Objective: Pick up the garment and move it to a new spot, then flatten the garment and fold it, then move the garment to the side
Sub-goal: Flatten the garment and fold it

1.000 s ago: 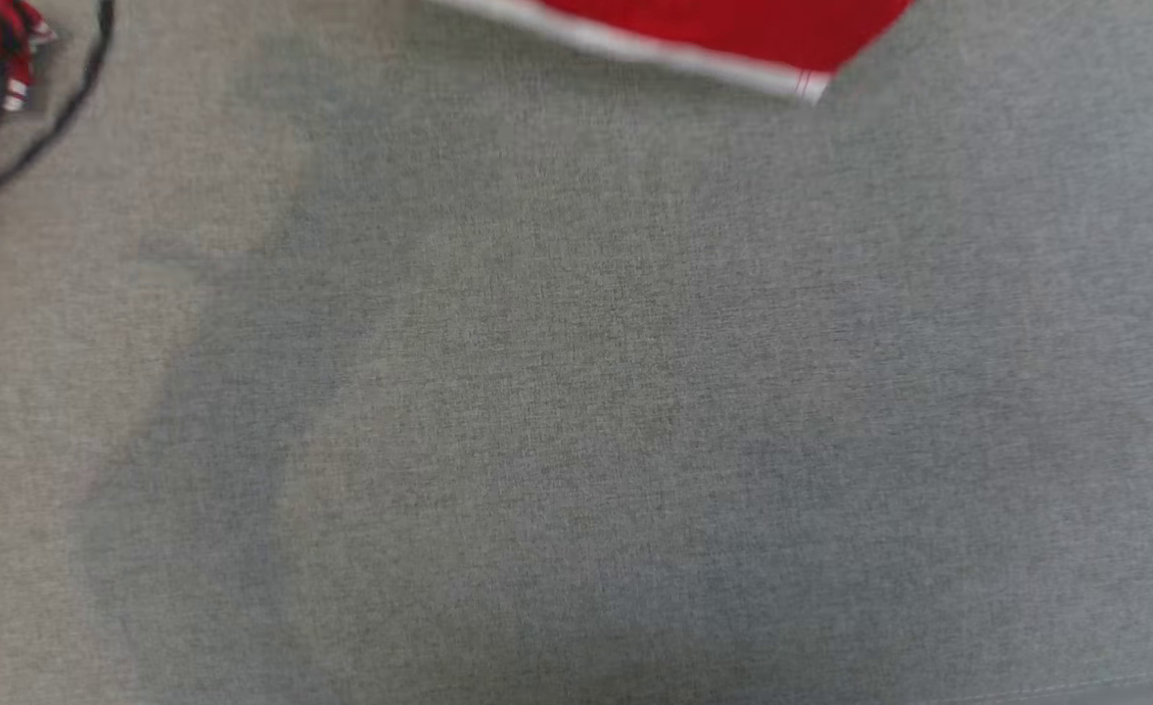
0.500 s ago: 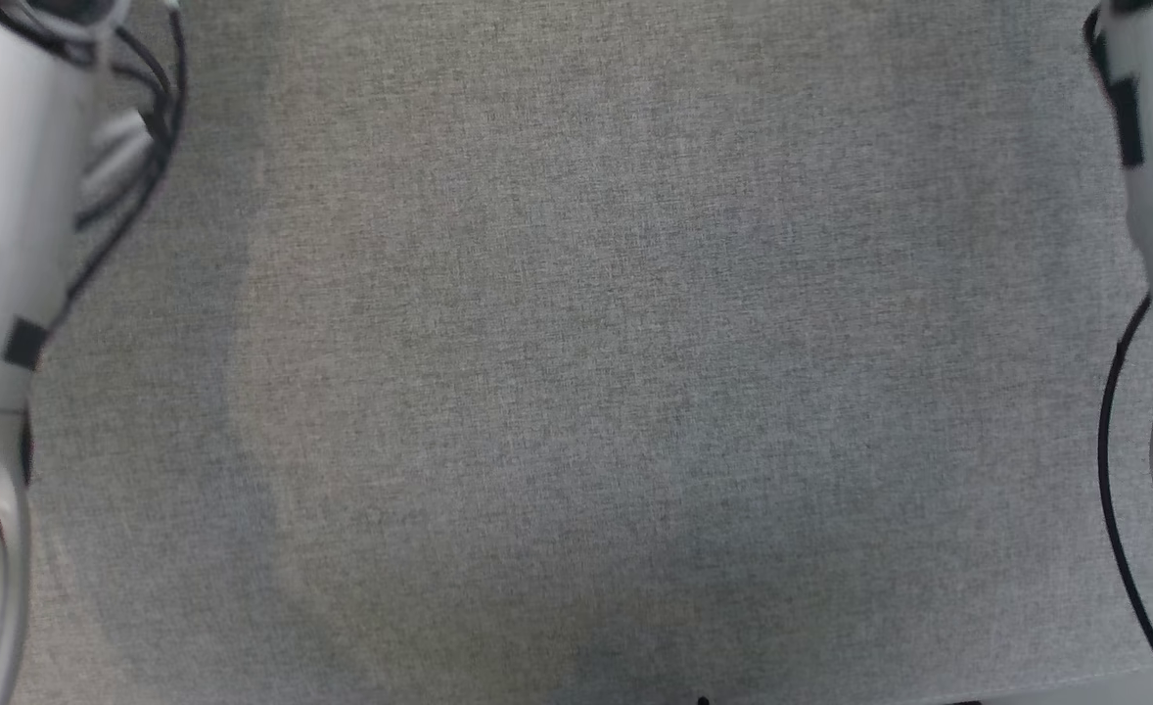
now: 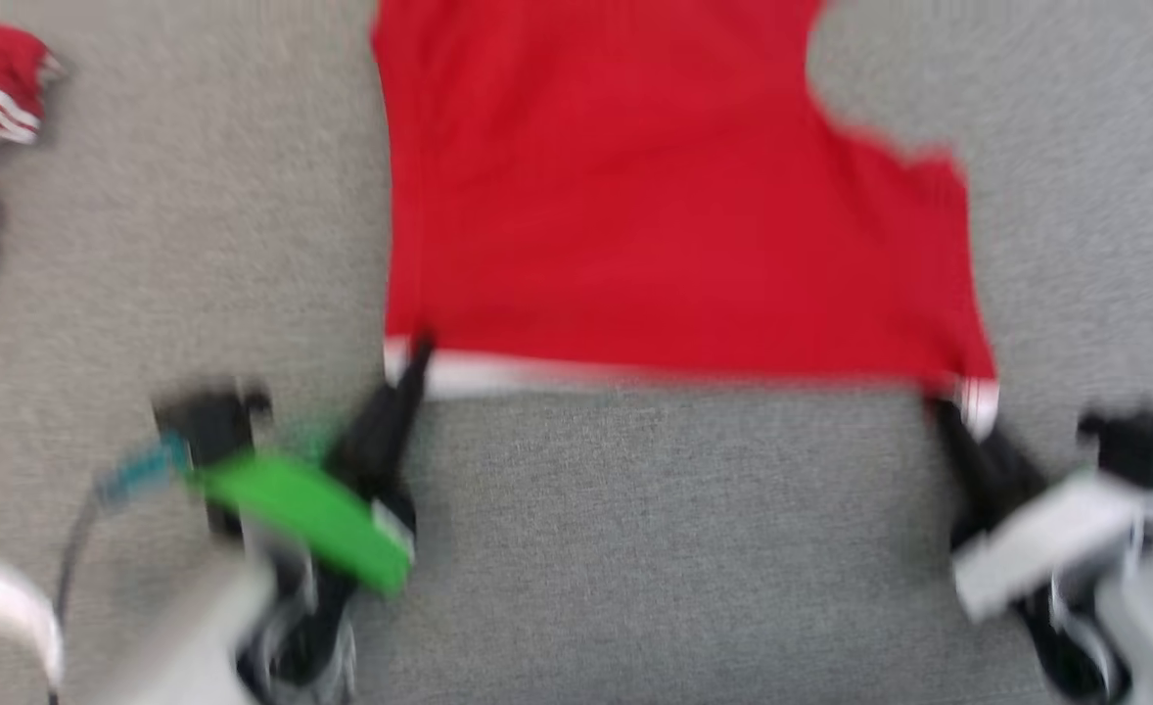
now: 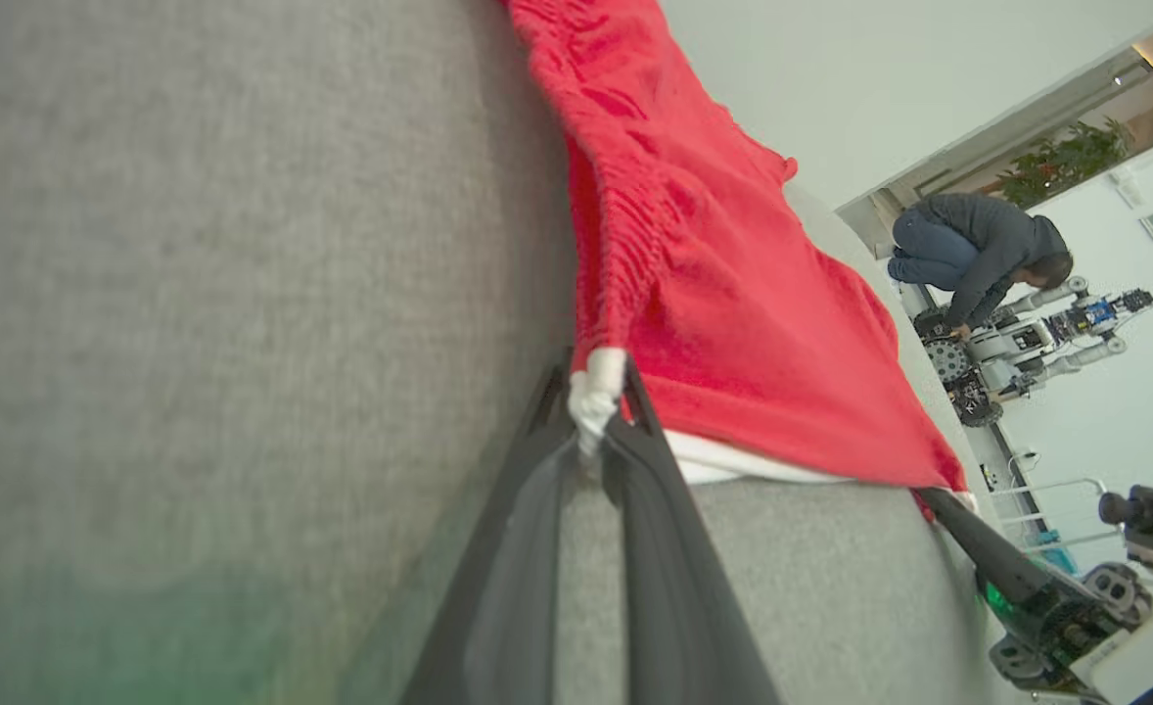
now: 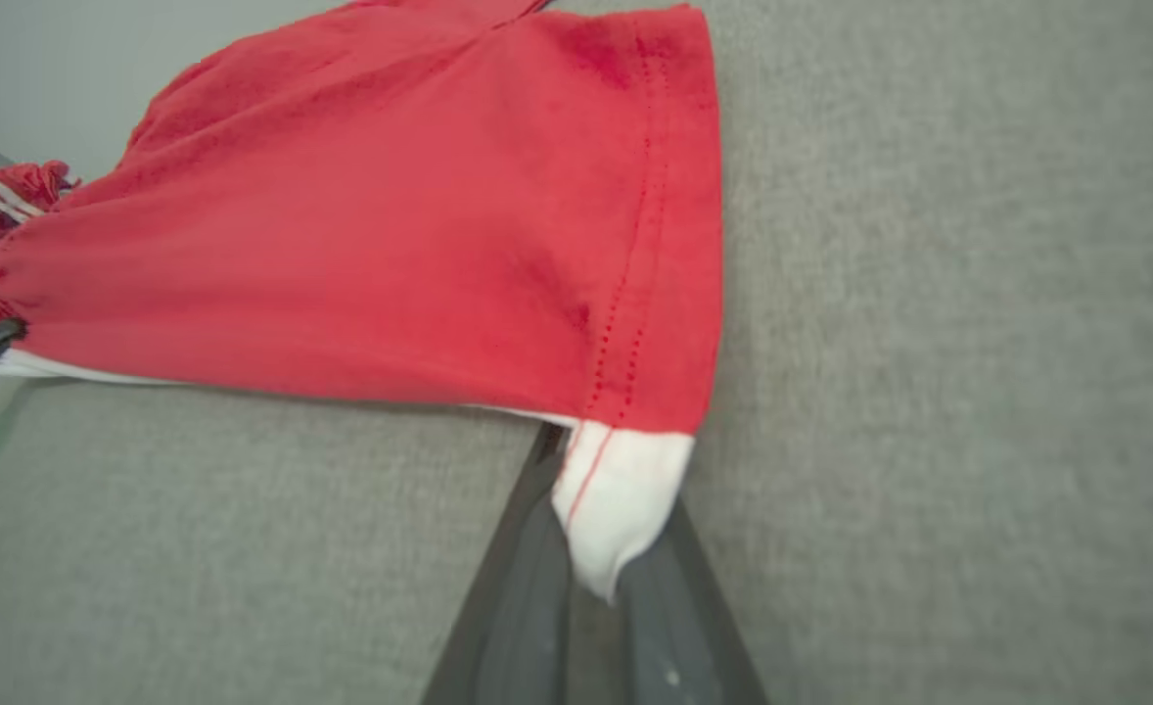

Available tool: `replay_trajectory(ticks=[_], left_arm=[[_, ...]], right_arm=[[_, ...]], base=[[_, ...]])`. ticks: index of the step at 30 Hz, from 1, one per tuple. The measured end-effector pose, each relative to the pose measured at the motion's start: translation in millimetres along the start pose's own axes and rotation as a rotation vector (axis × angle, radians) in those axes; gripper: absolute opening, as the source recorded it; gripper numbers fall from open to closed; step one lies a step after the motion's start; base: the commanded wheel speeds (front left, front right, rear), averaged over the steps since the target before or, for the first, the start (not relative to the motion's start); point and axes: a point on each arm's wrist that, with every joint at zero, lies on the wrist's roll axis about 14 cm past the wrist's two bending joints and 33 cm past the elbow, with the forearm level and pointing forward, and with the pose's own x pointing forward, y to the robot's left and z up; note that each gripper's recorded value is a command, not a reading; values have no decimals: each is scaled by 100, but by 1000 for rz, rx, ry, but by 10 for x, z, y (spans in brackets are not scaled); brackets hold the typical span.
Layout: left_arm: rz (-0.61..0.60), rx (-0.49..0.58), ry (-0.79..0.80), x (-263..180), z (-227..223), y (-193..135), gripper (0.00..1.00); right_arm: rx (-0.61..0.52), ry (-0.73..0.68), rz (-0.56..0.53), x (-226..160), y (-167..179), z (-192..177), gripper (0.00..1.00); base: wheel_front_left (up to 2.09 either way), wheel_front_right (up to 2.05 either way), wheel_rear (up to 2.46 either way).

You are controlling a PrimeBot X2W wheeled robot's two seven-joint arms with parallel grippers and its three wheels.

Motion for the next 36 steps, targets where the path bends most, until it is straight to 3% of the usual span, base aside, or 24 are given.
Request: replay_trajectory(ticks=[7,14,19,26,29,36], left_arm=[[203,-244,139,-1314,-974,-186,0],[90,-278,-7,-1507,-654,-654,0],[26,-242,-62,-1311,-284,-763,0],[-23,-190,-71,-888,98,-799,0],[-52,-212,-58,-703,207,-849,0],[25,-256,-20,-516,197,-538,0]], right_arm=[[120,106,-67,-1214,168,-471,0],[87,-28,-38,-1444,308,-75,0],[-18,-83,48,-1025,460,462,0],[-142,-40,98,-355,478,939,0],[-181,10,105,-65,449,991,0],[-212,156,162,608,561,803,0]], base=[[0,0,0],[0,0,0],[0,0,0],[0,0,0],[0,0,0],[0,0,0]])
